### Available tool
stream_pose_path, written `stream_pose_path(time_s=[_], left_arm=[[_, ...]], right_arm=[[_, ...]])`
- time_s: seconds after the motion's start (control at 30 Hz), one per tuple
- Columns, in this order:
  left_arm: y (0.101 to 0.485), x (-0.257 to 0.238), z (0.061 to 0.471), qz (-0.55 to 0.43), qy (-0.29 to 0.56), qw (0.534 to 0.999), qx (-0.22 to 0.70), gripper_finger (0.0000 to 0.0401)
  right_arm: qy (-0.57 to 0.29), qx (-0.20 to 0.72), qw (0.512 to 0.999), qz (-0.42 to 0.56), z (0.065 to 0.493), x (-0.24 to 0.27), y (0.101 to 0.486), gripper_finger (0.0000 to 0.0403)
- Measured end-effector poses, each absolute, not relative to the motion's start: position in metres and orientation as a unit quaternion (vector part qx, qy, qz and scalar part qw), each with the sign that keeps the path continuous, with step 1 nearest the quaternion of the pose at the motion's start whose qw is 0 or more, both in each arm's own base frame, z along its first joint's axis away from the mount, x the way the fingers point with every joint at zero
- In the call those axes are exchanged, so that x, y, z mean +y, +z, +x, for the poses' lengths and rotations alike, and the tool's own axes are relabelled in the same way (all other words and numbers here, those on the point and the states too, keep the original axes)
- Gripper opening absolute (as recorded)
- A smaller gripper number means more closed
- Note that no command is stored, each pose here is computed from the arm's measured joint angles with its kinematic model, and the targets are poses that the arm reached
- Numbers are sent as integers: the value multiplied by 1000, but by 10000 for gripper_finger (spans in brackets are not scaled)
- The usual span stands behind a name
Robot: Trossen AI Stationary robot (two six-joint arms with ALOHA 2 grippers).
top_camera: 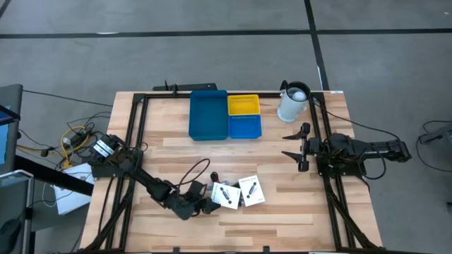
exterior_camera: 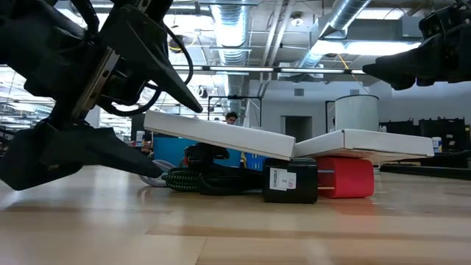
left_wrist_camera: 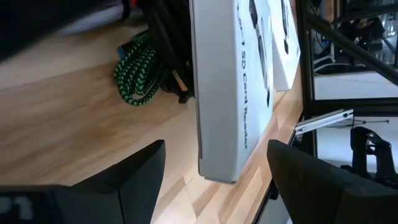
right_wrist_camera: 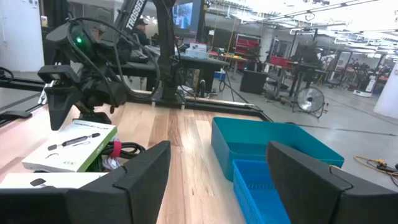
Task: Pick and place items into bin
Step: Put the left white card reader box into the blue bin
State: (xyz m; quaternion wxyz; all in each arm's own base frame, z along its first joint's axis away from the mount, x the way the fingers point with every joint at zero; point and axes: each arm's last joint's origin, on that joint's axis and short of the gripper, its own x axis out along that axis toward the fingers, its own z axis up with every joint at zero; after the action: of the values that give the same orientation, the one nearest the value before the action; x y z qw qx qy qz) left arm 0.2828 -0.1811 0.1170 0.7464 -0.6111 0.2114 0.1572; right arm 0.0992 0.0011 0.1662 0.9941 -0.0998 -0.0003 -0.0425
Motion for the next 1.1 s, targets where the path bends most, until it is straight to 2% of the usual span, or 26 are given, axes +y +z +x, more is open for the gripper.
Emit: stream_pose_path(time_s=[1.1], left_arm=[[120, -175, 289, -601, 158, 761, 185, 270]], right_arm=[[-43, 0, 994, -100, 99, 1, 166, 260]])
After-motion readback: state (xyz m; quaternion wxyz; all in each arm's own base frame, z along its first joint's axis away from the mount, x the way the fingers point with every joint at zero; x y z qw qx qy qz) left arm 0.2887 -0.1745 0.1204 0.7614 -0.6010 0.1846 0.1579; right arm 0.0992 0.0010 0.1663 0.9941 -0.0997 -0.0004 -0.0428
